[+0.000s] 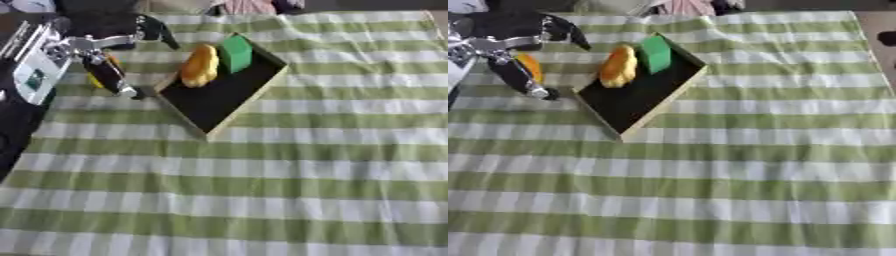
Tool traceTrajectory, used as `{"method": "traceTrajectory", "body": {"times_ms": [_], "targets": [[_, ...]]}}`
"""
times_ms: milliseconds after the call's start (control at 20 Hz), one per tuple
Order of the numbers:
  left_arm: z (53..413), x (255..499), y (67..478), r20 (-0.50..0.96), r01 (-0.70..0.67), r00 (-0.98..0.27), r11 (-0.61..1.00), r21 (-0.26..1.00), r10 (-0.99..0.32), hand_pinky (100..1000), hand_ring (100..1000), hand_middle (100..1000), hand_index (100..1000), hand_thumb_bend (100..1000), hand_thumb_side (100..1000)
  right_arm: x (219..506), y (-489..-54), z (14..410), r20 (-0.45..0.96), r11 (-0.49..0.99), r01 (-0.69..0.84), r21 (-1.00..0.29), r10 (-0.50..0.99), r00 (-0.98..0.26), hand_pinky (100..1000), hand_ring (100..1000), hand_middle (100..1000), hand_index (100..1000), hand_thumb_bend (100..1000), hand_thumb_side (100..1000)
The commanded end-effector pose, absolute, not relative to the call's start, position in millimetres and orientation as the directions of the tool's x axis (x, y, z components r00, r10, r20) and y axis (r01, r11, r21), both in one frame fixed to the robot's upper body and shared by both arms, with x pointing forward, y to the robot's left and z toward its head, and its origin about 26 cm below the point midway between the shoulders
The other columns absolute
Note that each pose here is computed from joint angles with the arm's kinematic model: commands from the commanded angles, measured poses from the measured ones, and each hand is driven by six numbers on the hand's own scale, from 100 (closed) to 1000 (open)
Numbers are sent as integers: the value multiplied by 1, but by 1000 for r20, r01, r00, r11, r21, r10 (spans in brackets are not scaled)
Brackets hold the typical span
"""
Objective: Pick up objects on the table and place them in the box.
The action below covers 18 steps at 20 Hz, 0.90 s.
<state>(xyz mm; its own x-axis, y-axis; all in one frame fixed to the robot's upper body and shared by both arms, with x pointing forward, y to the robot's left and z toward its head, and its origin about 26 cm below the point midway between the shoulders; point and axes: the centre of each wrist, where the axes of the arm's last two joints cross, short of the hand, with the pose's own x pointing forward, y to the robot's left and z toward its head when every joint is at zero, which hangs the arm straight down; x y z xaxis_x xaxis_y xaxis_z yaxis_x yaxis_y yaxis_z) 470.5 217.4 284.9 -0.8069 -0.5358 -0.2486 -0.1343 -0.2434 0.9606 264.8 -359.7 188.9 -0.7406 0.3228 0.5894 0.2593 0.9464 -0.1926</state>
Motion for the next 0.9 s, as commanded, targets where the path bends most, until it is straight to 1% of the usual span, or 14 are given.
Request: {"method": "traceTrajectory", "body": {"times_ms": [50,100,200,250,300,400,450,600,650,750,900], "targets": [[307,464,255,-329,-184,-744,-294,938,-582,906,941,826,914,813,100,263,-362,198,565,940,271,-207,341,-752,942,745,587,709,100,470],[306,463,266,-331,-180,-725,-298,937,-604,904,941,824,919,809,100,262,-362,198,564,939,272,-208,343,-751,942,744,586,708,100,470],[302,464,287,-313,-149,-685,-294,944,-658,896,939,824,924,750,100,262,-363,197,565,938,275,-210,346,-749,942,743,586,708,100,470],[298,465,296,-294,-122,-669,-289,950,-683,894,938,824,925,737,100,262,-363,196,566,938,276,-209,346,-748,942,743,586,707,100,470],[295,467,303,-275,-96,-657,-284,954,-702,890,935,821,925,708,100,262,-362,196,567,939,276,-207,345,-748,942,743,586,707,100,470],[287,471,313,-237,-46,-639,-271,961,-732,887,932,818,922,686,100,262,-362,196,569,939,276,-206,345,-747,942,742,586,707,100,470],[284,473,316,-219,-25,-629,-262,965,-746,882,928,815,921,647,100,262,-362,196,569,939,276,-206,344,-747,942,742,585,707,100,470],[275,478,322,-161,30,-602,-223,974,-782,875,922,810,915,607,100,262,-362,195,572,939,273,-207,343,-745,942,742,584,707,100,470],[272,480,322,-145,41,-594,-210,977,-791,867,913,804,909,563,100,262,-361,194,573,939,273,-208,343,-744,942,742,584,707,100,470],[266,483,321,-101,63,-577,-168,984,-810,859,905,799,905,521,100,262,-361,194,575,940,271,-206,341,-744,942,741,583,706,100,470],[262,488,316,-65,69,-556,-125,990,-829,859,904,801,909,515,100,262,-360,193,579,941,266,-210,338,-742,943,740,581,706,100,470]]}}
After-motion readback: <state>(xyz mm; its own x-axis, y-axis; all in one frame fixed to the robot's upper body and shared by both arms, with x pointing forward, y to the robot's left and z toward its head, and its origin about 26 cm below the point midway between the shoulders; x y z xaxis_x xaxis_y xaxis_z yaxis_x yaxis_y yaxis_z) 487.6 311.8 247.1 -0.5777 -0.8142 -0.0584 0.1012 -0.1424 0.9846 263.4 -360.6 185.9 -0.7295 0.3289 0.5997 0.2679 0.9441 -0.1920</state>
